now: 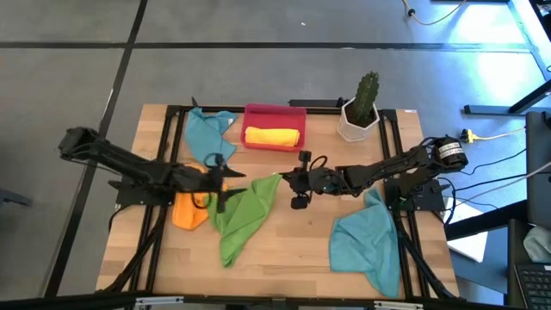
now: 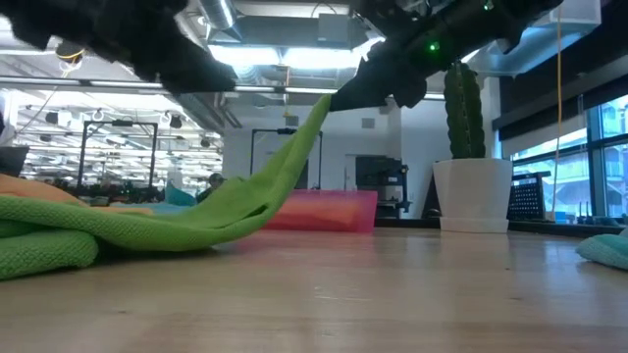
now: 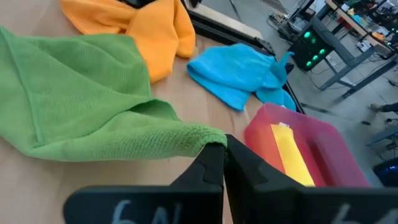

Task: Roll microfiber towels into tight, uniform cylinder then place into a basket
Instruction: Roll the green towel

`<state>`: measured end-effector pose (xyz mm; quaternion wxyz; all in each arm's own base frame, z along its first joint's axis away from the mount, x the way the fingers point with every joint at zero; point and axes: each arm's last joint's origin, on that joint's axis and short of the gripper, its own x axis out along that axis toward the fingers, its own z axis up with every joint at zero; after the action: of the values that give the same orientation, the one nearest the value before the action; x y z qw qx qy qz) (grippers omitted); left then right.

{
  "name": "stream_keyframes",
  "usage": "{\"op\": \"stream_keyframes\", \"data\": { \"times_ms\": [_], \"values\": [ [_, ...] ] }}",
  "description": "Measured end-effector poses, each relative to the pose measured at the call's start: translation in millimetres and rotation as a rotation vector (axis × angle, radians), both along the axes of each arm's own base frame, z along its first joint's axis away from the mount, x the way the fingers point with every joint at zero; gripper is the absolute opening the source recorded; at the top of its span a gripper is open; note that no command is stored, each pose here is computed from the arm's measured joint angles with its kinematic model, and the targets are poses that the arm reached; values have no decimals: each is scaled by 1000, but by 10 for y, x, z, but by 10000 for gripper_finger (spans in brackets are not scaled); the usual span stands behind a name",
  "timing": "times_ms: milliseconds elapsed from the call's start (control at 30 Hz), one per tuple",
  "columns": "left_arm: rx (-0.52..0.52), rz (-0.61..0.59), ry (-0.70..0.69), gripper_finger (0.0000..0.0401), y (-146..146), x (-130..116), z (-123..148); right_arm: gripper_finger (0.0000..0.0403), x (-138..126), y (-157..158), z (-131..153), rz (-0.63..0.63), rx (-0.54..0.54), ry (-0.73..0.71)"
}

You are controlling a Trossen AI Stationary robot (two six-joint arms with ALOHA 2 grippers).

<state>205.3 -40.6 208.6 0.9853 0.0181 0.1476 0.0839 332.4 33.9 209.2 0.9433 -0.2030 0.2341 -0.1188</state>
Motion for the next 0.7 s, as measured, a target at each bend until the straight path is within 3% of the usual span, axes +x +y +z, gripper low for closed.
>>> {"op": "stream_keyframes", "data": {
  "times_ms": [167,467,567,700],
  "values": [
    [93,-8,198,206,-267,342,8,3,-6,-1,-12,0,-2,14],
    [273,-22,443,206,-852,791,-347,4,-5,-1,-10,0,-2,13],
    [343,11,496,206,-958,898,-437,4,-5,-1,-10,-5,8,10],
    [354,22,505,206,-1043,1055,-501,4,-6,-1,-13,-7,11,13]
  ]
}}
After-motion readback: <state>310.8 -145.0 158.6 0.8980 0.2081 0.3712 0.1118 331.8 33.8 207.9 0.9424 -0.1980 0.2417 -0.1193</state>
